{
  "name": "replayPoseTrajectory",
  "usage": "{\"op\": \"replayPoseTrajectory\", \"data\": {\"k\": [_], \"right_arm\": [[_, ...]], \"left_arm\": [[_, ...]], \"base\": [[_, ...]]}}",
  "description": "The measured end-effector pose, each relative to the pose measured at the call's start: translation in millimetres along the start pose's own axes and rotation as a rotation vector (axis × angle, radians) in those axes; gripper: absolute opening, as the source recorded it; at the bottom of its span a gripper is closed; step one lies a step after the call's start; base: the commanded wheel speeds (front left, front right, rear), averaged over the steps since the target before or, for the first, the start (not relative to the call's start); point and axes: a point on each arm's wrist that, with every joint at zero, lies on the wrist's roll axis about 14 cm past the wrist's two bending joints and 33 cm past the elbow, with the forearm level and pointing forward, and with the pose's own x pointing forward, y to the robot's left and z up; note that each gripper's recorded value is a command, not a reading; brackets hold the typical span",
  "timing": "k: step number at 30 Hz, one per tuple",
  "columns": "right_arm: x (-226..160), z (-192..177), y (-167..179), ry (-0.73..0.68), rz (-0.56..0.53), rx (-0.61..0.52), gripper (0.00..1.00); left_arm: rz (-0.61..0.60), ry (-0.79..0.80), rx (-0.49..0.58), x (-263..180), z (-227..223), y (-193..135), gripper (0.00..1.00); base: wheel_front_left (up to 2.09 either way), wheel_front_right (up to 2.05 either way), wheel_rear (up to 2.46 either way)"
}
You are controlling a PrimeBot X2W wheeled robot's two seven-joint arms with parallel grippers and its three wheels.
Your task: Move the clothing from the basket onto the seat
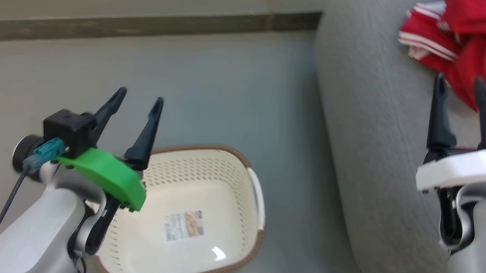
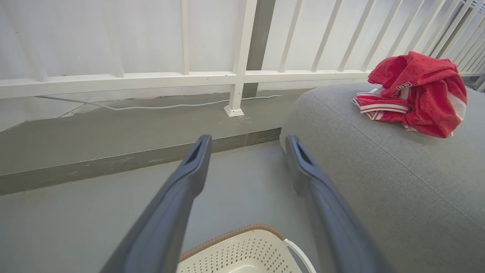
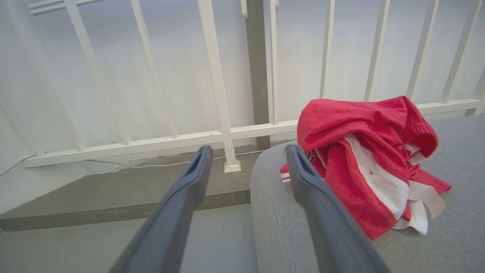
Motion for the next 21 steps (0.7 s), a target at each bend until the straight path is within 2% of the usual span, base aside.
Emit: {"op": "replayPoseTrajectory", "data": {"k": [6,21], "right_arm": [[-9,-4,46,0.003,0.107,0.009,1.0],[-33,-1,117,-0.012,0.267,0.062,1.0]], "left_arm": [[0.179,-0.04,0.03,-45,19,43,1.0],[0.473,-0.187,0.02,-142,58,102,1.0]], "base": [[0.0,0.0,0.0],[0.0,0.0,0.0]]}}
